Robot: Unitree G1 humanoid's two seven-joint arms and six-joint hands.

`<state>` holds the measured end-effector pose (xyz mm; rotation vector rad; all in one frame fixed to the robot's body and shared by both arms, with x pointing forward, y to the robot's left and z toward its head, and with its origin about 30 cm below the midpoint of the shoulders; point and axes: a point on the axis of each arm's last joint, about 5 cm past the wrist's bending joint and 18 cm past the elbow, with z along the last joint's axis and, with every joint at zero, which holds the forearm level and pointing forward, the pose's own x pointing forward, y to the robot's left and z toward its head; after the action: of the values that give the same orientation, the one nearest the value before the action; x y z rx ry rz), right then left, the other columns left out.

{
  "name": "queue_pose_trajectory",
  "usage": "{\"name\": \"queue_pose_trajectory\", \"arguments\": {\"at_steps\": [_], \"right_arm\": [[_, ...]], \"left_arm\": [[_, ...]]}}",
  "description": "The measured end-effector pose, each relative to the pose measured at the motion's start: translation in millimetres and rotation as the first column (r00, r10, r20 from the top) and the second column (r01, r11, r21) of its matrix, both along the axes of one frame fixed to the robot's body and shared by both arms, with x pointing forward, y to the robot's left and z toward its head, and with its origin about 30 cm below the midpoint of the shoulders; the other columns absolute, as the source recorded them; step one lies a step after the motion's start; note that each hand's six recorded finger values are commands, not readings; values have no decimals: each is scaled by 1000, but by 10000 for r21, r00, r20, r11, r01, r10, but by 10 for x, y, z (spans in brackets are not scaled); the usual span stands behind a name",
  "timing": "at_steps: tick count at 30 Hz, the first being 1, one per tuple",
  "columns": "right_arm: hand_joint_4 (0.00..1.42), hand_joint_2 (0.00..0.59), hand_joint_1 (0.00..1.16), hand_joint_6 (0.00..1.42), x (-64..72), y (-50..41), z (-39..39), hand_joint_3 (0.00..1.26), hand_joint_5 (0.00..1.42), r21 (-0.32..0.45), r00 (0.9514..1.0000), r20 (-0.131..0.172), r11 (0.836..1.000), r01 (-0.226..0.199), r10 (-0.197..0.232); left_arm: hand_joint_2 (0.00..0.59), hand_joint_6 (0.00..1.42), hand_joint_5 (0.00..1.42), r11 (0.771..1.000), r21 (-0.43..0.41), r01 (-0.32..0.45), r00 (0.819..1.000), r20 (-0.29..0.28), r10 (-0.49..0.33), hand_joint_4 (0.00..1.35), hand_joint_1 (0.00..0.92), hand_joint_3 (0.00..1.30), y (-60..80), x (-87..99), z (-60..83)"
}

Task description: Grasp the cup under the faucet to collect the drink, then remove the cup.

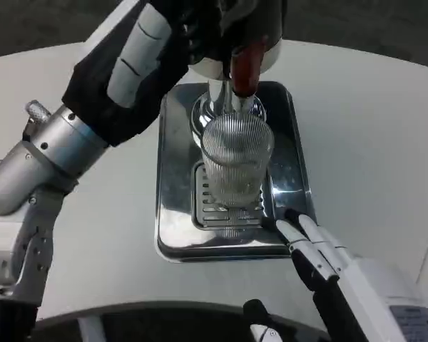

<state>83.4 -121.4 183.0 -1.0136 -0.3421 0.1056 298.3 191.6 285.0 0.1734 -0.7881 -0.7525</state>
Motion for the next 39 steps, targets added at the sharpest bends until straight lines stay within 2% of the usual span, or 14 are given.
{"name": "queue_pose_trajectory", "arguments": {"at_steps": [8,17,24,30,39], "right_arm": [[52,417,318,180,-10,-6,-8,126,94,103,9999,-42,9999,101,-100],[53,417,317,185,-16,-12,-16,133,97,238,9997,-164,9996,171,-167],[73,417,317,207,-20,-15,-19,139,120,333,9996,-115,9991,248,-244],[74,417,317,210,-24,-15,-22,144,122,420,9995,-10,9986,330,-330],[79,417,317,213,-33,-17,-28,146,122,463,9992,7,9981,411,-412]], "left_arm": [[164,38,64,9988,492,-8,9999,-118,14,0,0,0,-59,48,-20],[165,39,61,9978,656,34,9998,-217,-20,0,0,0,-101,62,-53],[172,39,60,9963,860,40,9998,-179,-24,0,0,0,-117,62,-56],[175,38,58,9914,1278,286,9996,-14,-287,0,0,0,-165,58,-59],[176,28,50,9750,2220,20,9982,587,-155,0,0,0,-168,27,-17]]}}
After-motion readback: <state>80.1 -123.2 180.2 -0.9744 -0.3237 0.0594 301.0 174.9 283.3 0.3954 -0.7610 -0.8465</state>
